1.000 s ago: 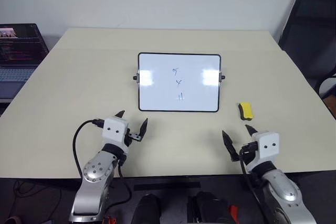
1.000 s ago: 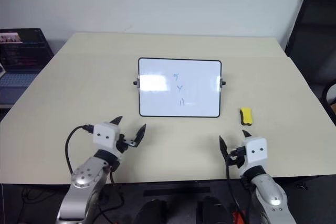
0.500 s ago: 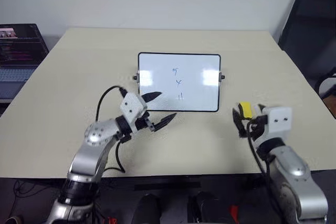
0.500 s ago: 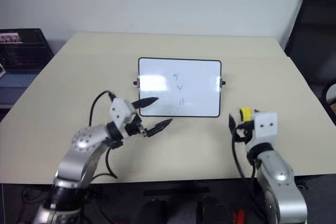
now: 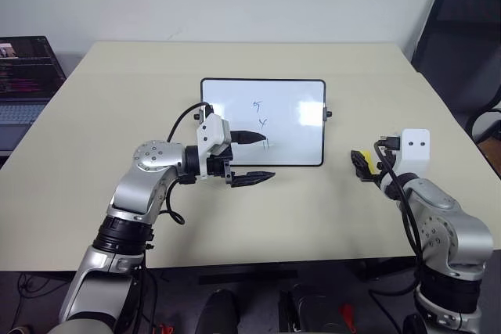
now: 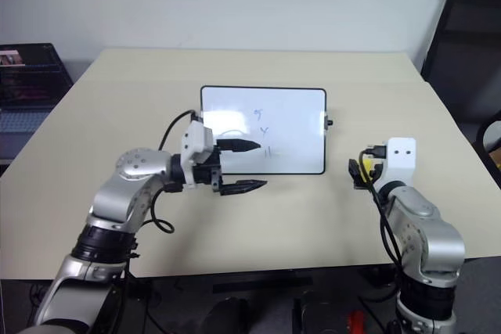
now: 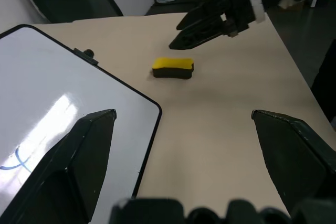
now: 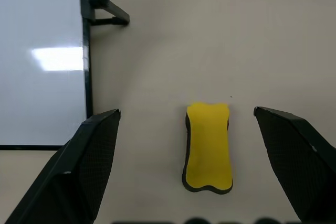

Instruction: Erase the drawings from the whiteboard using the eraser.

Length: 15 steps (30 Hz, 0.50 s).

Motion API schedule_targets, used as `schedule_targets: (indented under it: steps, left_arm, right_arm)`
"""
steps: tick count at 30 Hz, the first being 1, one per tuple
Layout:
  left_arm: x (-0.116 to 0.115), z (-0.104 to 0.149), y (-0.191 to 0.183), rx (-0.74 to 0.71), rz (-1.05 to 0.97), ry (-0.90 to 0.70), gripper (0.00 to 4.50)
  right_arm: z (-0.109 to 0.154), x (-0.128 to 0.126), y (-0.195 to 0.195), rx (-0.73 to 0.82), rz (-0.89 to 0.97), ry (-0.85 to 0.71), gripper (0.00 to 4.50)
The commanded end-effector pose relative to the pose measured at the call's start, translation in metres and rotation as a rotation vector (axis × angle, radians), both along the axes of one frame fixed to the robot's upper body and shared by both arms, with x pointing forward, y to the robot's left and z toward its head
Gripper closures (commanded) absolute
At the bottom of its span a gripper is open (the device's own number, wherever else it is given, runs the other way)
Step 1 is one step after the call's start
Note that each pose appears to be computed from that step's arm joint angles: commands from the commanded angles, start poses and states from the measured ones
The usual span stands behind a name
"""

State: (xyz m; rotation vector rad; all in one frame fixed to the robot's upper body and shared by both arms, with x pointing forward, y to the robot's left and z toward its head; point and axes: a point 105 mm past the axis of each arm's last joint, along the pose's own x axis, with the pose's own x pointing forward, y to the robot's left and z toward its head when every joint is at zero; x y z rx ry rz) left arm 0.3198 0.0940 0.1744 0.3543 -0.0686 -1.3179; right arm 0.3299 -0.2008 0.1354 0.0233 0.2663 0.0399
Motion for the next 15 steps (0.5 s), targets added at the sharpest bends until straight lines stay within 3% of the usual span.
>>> schedule_targets:
  steps: [1, 15]
  left_arm:
    - [0.000, 0.013, 0.003, -0.001, -0.014, -0.043, 0.00]
    - [-0.007, 0.009, 0.000, 0.002, -0.010, -0.027, 0.00]
  right_arm:
    - [0.008, 0.011, -0.006, -0.013, -0.010, -0.047, 0.04]
    - [-0.011, 0.033, -0.008, -0.018, 0.008, -0.002, 0.04]
